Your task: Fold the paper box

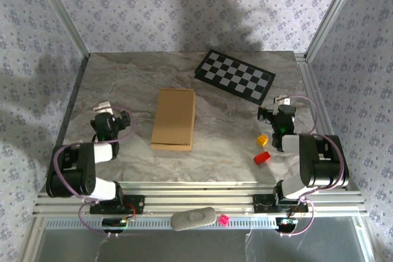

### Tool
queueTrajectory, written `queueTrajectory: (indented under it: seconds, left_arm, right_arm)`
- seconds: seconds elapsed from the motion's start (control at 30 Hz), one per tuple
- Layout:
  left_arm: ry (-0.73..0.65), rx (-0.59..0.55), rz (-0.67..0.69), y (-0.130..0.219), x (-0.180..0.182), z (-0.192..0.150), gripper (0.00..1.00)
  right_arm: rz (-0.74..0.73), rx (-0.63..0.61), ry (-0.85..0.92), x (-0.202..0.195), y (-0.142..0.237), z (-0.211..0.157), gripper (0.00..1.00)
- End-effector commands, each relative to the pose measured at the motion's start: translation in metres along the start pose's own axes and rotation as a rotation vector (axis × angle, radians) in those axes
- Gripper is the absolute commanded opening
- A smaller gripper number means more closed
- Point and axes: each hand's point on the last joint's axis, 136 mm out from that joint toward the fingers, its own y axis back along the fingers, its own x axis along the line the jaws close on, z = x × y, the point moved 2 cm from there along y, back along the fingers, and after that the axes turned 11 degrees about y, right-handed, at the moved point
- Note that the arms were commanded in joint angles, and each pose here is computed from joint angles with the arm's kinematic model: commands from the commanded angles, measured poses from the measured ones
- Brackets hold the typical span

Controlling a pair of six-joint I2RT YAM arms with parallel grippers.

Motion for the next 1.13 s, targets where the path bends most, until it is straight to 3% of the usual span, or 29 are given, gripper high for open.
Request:
queueTrajectory:
  seconds: [0.0,0.1,0.3,1.1]
  left_arm:
    - [-0.009,-0.153,-0.088,0.008,-0.013,0.015,1.00]
    - [0.017,-0.212,-0.082,0.011,-0.007,0.015,1.00]
    - [-0.088,-0.008,-0.090,-0.019,-0.032,0.010,1.00]
    - [-0.093,-0.020,-0.093,-0.019,-0.033,0.010,1.00]
  right_arm:
    - [-0.026,-0.061,-0.004,-0.006,0.002,0.006,1.00]
    - [-0.091,-0.064,-0.032,-0.015,0.004,0.002,1.00]
    - [-0.144,-0.044,-0.012,-0.015,0.002,0.003,1.00]
    - [-0.153,-0.053,-0.002,-0.014,0.004,0.004,1.00]
